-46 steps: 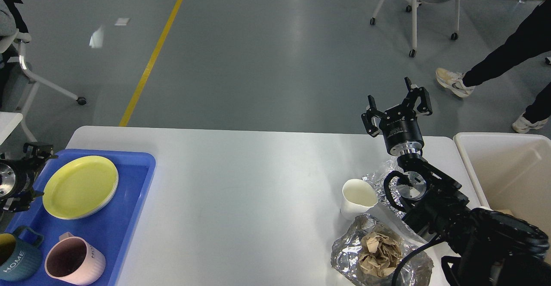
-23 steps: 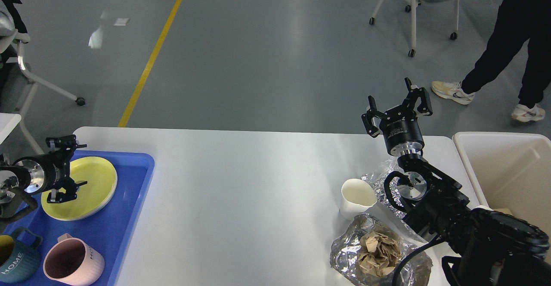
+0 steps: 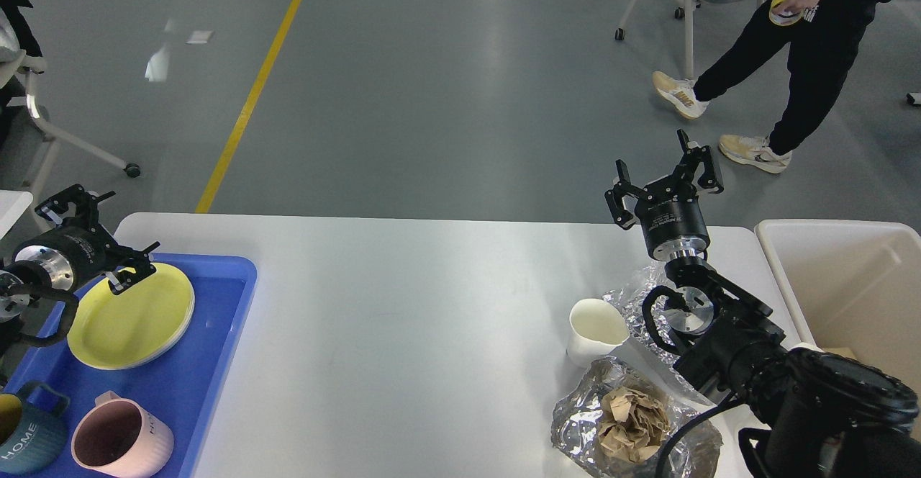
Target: Tidy desktop
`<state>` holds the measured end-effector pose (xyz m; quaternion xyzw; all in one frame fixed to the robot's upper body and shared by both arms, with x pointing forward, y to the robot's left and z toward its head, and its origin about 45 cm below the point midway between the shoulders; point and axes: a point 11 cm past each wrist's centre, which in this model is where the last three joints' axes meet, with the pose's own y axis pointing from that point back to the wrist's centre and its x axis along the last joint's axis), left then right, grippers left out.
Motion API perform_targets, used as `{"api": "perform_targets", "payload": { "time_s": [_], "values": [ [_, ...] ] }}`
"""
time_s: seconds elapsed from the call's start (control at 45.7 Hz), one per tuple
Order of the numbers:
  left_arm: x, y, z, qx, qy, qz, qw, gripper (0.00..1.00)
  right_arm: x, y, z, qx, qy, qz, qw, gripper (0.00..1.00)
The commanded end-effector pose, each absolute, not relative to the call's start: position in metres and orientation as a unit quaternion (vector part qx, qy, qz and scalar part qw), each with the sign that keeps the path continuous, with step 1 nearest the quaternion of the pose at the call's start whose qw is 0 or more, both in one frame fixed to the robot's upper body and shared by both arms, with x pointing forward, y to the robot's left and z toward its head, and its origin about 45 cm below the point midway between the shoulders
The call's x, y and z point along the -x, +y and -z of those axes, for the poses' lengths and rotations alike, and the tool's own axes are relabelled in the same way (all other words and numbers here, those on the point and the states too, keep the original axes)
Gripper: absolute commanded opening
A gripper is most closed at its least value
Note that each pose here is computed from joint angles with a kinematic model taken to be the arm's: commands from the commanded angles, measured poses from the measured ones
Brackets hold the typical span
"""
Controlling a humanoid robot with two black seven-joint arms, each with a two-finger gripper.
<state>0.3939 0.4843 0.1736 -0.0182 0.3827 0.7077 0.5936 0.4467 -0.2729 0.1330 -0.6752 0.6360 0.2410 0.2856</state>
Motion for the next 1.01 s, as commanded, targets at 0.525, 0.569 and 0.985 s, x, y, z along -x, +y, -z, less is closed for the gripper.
{"api": "perform_targets", "payload": {
  "time_s": [0.525,0.569,0.985],
  "values": [
    [-0.427,0.420,-0.171,0.188,0.288,-0.721,0.601,0.96,-0.447,-0.273,-0.133,0.675,0.636,-0.241,0.286,1.00],
    [-0.429,0.416,-0.172,0.196,0.282,-0.721,0.601,0.96,-0.447,-0.273,-0.133,0.675,0.636,-0.241,0.286,1.00],
    [-0.430,0.387,-0.154,0.231,0.295,-0.712,0.594,0.97,-0.447,-0.273,-0.133,0.675,0.636,-0.241,0.286,1.00]
  ]
}}
